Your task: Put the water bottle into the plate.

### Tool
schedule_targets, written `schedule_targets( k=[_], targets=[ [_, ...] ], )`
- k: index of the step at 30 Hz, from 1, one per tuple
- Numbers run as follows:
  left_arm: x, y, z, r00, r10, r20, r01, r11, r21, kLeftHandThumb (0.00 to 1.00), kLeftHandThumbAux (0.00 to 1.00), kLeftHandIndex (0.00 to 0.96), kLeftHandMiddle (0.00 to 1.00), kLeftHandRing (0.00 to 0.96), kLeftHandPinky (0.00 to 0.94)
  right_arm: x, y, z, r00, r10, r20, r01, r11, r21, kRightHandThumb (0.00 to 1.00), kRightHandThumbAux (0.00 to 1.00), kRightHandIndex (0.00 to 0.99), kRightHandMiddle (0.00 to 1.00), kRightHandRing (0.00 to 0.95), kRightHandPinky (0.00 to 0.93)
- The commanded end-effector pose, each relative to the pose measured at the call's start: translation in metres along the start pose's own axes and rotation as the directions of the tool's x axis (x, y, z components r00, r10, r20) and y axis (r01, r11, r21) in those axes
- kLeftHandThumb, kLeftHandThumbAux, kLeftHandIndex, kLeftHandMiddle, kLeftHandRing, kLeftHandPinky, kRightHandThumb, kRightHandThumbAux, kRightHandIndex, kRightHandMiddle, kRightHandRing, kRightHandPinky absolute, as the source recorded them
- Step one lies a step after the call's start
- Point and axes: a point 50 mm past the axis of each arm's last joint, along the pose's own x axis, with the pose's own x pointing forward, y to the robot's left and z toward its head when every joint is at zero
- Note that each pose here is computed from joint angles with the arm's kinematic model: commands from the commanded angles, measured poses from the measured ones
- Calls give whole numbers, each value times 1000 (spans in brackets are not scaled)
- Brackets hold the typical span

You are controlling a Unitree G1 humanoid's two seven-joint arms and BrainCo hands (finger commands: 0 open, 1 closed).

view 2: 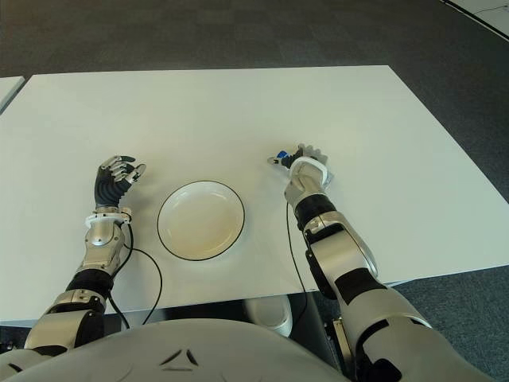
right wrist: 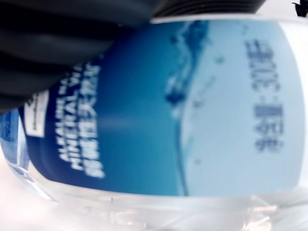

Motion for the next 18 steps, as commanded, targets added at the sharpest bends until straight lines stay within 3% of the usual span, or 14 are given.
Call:
schedule_targets(
  k=[1,10,18],
  targets=[
    [-2,2,-4,999,5,-32,-6,1000,-19,706,714,435,616,592,563,-6,59,-30,985,150,-87,-150,989,11,584,421,9,74,118,245],
    [-2,3,-4,1000,13,-28,-14,1000,-23,707,713,435,612,587,563,-6,61,-30,994,86,-69,-85,996,16,650,426,99,139,211,354],
    [-2,2,-2,1000,4,-7,-4,1000,0,707,714,435,610,588,569,-8,63,-27,998,27,-49,-25,999,32,690,427,168,169,235,348]
  ],
)
